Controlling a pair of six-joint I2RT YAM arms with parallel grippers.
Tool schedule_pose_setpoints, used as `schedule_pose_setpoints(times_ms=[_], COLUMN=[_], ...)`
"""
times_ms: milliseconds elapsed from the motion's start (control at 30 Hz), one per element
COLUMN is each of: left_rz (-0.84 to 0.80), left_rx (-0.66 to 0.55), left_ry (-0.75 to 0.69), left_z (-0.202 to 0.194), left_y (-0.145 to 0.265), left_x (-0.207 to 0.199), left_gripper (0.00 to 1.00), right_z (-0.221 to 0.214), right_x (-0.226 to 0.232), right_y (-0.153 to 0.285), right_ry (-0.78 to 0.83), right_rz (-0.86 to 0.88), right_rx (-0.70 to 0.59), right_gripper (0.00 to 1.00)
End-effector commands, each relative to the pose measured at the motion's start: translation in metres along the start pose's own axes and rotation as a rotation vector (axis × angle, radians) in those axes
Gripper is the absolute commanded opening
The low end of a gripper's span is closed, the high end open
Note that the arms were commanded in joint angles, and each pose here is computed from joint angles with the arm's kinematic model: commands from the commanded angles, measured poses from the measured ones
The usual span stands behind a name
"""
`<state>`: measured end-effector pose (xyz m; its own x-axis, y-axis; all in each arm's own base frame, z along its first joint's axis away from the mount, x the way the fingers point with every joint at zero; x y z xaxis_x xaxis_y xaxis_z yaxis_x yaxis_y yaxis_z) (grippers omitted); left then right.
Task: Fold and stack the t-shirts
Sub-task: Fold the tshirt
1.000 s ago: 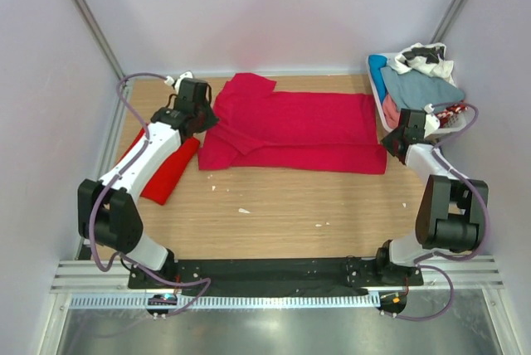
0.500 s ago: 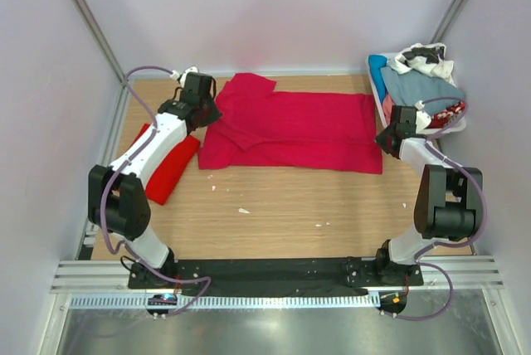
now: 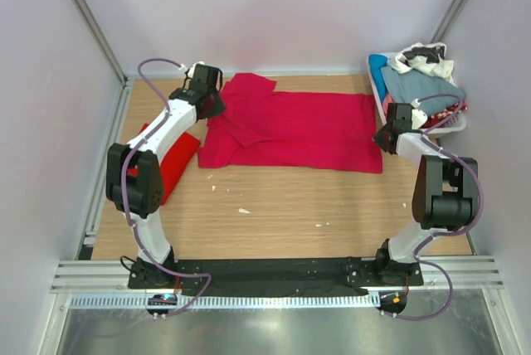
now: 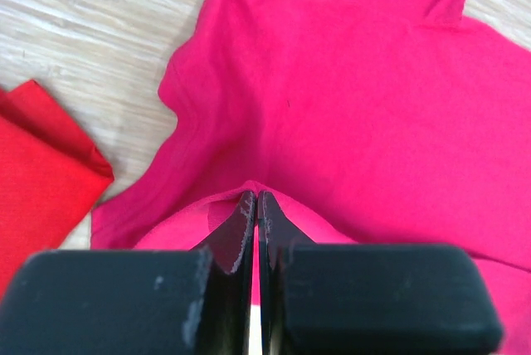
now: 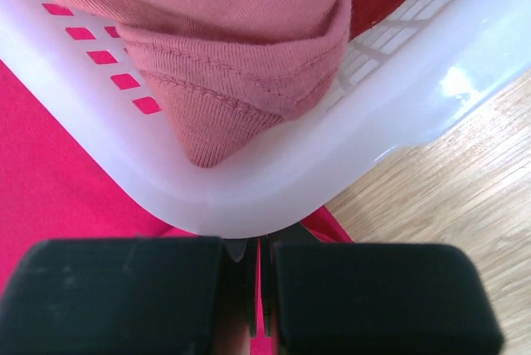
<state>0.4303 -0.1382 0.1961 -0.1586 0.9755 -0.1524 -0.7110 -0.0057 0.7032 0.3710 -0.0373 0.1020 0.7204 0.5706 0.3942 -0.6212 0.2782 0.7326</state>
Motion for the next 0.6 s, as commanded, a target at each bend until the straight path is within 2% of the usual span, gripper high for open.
schedule_pose_setpoints(times_ms=[0, 167, 200, 233, 300, 333, 367, 400, 433, 467, 567], left_rz=[0.000, 0.002, 0.000, -0.003, -0.005, -0.004, 0.001, 0.002, 0.002, 0.008, 0.014], left_rx=[-0.046, -0.032, -0.026, -0.021, -0.003, 0.001, 0.004, -0.002, -0.010, -0.004, -0.030], left_ry=[-0.005, -0.007, -0.008, -0.014, -0.021, -0.025, -0.029, -0.028, -0.025, -0.023, -0.003], left_z=[0.020, 0.021, 0.020, 0.019, 0.019, 0.019, 0.021, 0.022, 0.023, 0.019, 0.022], left_y=[-0.001, -0.014, -0.017, -0.019, -0.026, -0.026, -0.023, -0.021, -0.016, -0.013, 0.008], left_x=[-0.002, -0.006, -0.007, -0.007, -0.009, -0.009, -0.009, -0.008, -0.007, -0.005, 0.001], left_gripper=[0.00, 0.00, 0.00, 0.01, 0.11, 0.19, 0.35, 0.44, 0.51, 0.66, 0.78], right_z=[0.023, 0.025, 0.025, 0.025, 0.026, 0.026, 0.031, 0.030, 0.031, 0.032, 0.026], right_x=[0.019, 0.024, 0.025, 0.025, 0.025, 0.025, 0.026, 0.023, 0.022, 0.019, 0.005], right_y=[-0.002, -0.010, -0.010, -0.011, -0.008, -0.006, 0.003, 0.007, 0.012, 0.019, 0.041], right_ry=[-0.020, -0.015, -0.012, -0.007, -0.006, -0.003, -0.010, -0.007, -0.006, -0.002, 0.013], right_rz=[0.034, 0.028, 0.028, 0.028, 0.021, 0.023, 0.035, 0.032, 0.035, 0.033, 0.044], right_rx=[-0.092, -0.098, -0.096, -0.093, -0.092, -0.097, -0.114, -0.118, -0.126, -0.129, -0.128], right_gripper=[0.01, 0.02, 0.05, 0.12, 0.23, 0.40, 0.46, 0.52, 0.56, 0.58, 0.64])
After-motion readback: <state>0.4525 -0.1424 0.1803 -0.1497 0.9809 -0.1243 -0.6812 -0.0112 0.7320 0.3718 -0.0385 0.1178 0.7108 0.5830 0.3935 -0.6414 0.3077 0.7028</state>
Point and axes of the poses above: each gripper's point midway between its finger pads, its own y axis back along the fingers, its own x axis along the line the jaws close on, z = x × y, the point moved 6 cm from there along y, back along the fingers, and after that the axes turned 10 degrees about -y, right-handed, at the moved point
